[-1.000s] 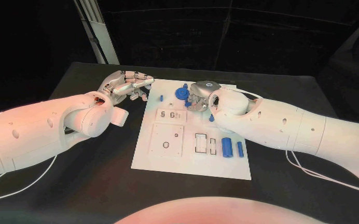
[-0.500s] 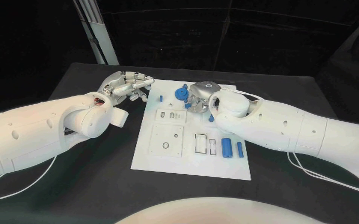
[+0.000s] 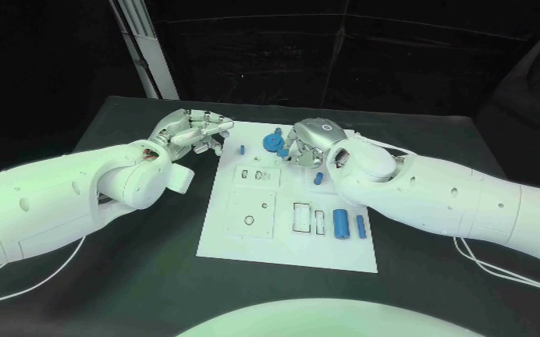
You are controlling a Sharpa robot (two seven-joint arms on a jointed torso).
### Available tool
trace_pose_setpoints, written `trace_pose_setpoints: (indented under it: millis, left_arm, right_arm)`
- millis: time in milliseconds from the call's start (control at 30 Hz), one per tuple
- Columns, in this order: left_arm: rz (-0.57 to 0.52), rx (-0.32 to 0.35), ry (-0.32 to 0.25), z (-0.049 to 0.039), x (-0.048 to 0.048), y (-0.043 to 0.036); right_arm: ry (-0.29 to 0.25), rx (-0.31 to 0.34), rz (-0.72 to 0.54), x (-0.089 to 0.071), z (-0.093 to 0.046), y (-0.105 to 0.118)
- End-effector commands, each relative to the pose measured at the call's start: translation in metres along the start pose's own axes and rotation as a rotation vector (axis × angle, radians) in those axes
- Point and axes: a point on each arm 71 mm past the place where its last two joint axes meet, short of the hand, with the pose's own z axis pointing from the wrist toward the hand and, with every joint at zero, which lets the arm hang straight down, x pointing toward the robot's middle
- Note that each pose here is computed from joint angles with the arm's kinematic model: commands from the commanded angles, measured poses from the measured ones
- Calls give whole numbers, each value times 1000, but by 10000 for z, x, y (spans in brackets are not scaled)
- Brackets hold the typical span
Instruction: Assemble the parts on the task board
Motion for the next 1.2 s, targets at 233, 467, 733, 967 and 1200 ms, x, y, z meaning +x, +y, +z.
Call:
trace_pose_setpoints:
  millis: [233, 467, 733, 967, 1200]
  left_arm:
    - [146, -91, 111, 39, 207, 53]
    - [246, -181, 168, 61, 362, 125]
    - [297, -248, 212, 58, 500, 209]
    - [318, -269, 242, 72, 577, 229]
    - [328, -273, 243, 82, 597, 232]
  right_arm:
    - [-37, -95, 47, -110, -125, 142]
    - [-29, -122, 53, -146, -196, 248]
    - [-26, -135, 58, -160, -220, 329]
    - [-33, -143, 63, -171, -227, 373]
    - [-34, -147, 63, -175, -232, 392]
